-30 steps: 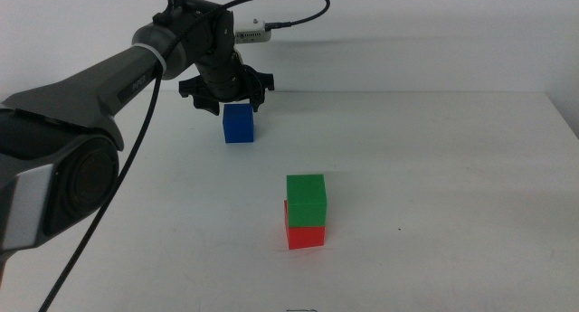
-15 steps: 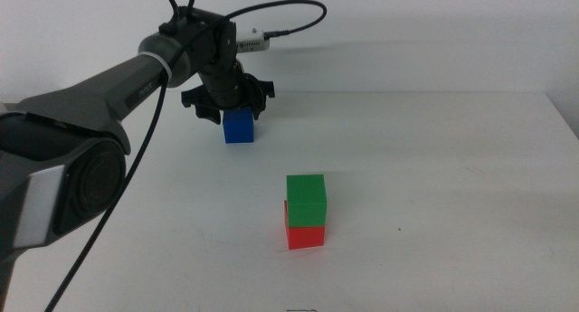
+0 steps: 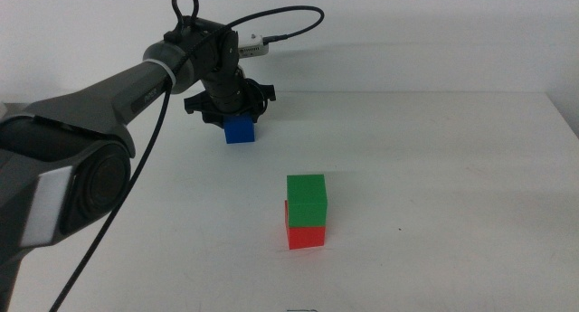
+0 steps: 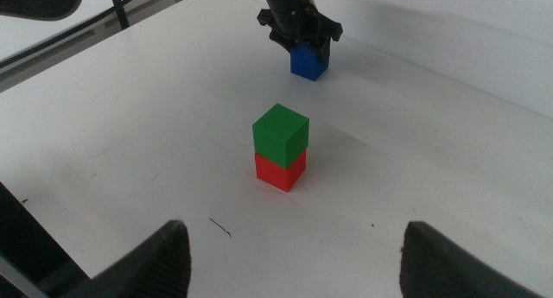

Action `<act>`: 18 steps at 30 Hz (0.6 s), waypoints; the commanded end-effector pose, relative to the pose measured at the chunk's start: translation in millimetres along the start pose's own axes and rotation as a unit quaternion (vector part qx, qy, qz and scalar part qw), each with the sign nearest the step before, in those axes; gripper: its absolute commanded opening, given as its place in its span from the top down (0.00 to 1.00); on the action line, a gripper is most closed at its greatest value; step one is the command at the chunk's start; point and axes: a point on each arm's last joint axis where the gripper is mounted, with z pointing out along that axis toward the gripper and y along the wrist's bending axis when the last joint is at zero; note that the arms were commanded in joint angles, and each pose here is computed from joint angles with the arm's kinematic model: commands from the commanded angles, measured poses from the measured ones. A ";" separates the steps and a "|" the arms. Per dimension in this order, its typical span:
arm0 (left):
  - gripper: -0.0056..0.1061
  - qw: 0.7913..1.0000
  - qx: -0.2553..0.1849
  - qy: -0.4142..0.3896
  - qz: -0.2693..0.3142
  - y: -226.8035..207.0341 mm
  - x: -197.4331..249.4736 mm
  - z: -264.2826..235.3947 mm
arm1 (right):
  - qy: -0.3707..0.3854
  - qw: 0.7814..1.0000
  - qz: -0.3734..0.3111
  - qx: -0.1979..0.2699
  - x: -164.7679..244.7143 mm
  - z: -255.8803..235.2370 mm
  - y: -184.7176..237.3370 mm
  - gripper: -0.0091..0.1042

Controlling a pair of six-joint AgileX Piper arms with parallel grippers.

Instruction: Stack red cubes first, then green, then blue cubes in a specific spot.

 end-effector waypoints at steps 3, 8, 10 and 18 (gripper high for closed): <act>0.90 0.998 0.027 -0.062 -0.011 -6.7 -26.2 -71.4 | -0.043 0.999 -0.010 0.005 -11.8 -3.6 -0.9 0.38; 0.93 0.997 0.007 -0.078 -0.008 -6.4 -26.9 -106.8 | -0.043 0.999 -0.010 0.005 -11.8 -3.6 -0.9 0.38; 0.93 0.996 0.000 -0.087 -0.003 -7.1 -20.8 -124.4 | -0.043 0.999 -0.010 0.005 -11.8 -3.6 -0.9 0.38; 0.93 0.994 0.021 -0.107 -0.005 3.9 31.4 -200.3 | -0.043 0.999 -0.010 0.005 -11.8 -3.6 -0.9 0.38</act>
